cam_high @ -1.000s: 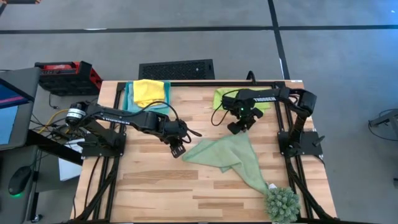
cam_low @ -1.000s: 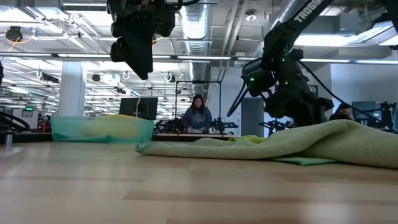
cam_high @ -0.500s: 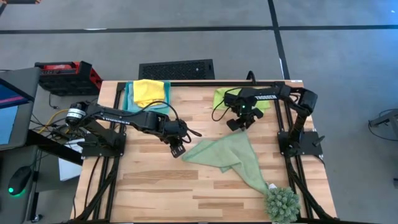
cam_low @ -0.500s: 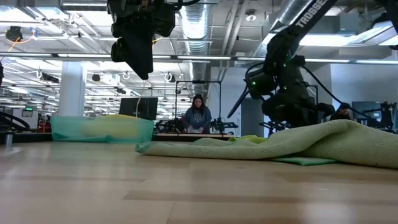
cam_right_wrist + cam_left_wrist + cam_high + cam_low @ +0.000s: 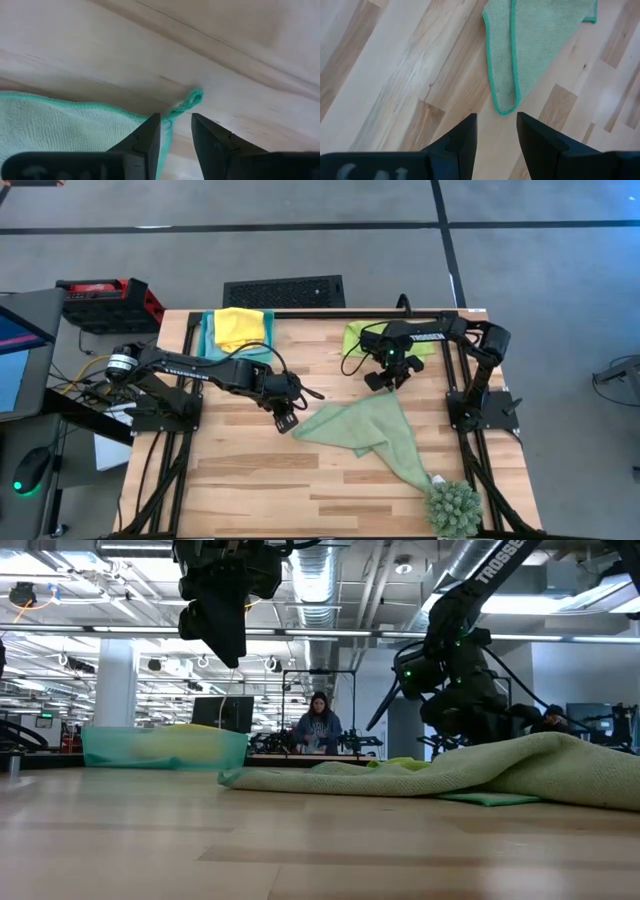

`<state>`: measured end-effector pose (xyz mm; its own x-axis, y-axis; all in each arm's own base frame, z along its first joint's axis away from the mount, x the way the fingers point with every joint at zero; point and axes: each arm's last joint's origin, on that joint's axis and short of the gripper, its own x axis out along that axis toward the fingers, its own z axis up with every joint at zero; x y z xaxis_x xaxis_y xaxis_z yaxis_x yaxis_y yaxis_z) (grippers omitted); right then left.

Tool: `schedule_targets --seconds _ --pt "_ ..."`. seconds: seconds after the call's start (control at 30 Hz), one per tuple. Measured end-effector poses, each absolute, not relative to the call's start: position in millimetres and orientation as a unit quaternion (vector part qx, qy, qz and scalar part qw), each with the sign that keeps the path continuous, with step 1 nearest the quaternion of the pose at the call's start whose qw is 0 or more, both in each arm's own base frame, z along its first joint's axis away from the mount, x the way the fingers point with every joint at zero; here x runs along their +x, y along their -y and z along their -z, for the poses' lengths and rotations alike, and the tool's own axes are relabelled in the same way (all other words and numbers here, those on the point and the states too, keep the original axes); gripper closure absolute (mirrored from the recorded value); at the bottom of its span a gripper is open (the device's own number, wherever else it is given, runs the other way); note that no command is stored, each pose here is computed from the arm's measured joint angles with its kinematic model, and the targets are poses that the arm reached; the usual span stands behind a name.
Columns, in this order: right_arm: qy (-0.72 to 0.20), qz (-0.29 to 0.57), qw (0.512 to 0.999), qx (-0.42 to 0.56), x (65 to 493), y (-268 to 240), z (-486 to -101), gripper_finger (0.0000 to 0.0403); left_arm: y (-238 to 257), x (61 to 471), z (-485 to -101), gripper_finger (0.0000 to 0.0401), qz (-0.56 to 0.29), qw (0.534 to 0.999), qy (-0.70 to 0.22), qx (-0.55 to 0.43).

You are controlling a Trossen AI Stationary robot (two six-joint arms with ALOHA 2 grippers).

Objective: Fold microfiber towels
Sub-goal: Fold the green microfiber towel

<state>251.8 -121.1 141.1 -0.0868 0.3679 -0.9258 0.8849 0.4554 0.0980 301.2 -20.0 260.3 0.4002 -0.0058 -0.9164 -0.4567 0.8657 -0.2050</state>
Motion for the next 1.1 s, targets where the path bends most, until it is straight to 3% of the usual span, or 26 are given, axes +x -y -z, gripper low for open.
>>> schedule_targets --seconds 0.53,1.1 --pt "-0.689 0.27 0.482 0.468 241 114 -124 0.0269 20 301 -260 0.0271 -0.139 0.808 -0.53 -0.216" --pt "-0.673 0.242 0.544 0.438 246 115 -129 0.0285 20 301 -260 0.0271 -0.136 0.81 -0.53 -0.21"
